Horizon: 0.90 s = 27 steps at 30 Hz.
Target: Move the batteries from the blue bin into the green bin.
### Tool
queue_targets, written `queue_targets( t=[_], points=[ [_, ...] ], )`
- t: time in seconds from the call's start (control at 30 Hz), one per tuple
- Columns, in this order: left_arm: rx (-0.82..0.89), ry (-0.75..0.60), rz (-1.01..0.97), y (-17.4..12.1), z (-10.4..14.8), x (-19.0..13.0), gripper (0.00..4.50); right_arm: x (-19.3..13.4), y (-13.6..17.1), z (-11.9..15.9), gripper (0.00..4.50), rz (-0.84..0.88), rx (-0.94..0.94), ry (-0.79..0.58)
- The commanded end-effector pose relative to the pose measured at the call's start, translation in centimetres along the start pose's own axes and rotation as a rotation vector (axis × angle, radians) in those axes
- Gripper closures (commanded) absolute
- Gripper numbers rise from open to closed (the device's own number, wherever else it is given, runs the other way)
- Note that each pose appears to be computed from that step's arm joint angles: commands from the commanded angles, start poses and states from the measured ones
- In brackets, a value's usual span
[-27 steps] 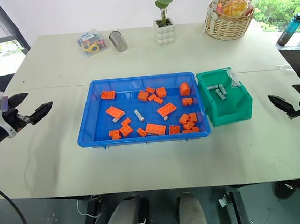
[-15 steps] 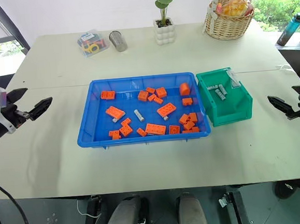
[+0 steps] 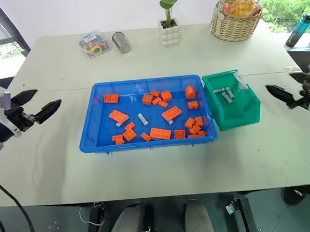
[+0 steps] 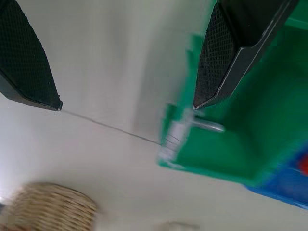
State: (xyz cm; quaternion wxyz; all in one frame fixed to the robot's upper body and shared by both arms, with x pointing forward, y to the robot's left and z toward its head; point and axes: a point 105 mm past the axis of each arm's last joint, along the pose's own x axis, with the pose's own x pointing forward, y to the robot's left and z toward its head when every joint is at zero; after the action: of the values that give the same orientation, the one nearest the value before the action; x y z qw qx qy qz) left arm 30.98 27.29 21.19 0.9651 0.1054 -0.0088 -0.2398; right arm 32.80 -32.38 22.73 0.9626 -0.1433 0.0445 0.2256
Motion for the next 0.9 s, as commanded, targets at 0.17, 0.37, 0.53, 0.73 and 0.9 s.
queue_targets(
  t=[0.17, 0.37, 0.53, 0.73, 0.9],
  points=[
    [0.071, -0.024, -0.184, -2.4, 2.8, 0.4, 0.00, 8.0, 10.9, 7.2, 0.03, 0.329, -0.046, -0.084],
    [0.129, 0.060, -0.277, -3.1, 1.9, -0.5, 0.00, 14.1, 21.7, 7.6, 0.03, 0.542, -0.015, -0.013],
    [0.142, 0.087, -0.269, -2.5, 1.4, -1.4, 0.00, 17.4, 28.3, 7.6, 0.03, 0.616, -0.006, 0.053],
    [0.141, 0.109, -0.302, -3.2, 1.1, -2.2, 0.00, 19.7, 32.2, 7.3, 0.03, 0.624, 0.027, 0.134],
    [0.151, 0.111, -0.300, -3.2, 1.1, -2.3, 0.00, 20.4, 34.0, 6.4, 0.03, 0.643, -0.017, 0.168]
  ],
)
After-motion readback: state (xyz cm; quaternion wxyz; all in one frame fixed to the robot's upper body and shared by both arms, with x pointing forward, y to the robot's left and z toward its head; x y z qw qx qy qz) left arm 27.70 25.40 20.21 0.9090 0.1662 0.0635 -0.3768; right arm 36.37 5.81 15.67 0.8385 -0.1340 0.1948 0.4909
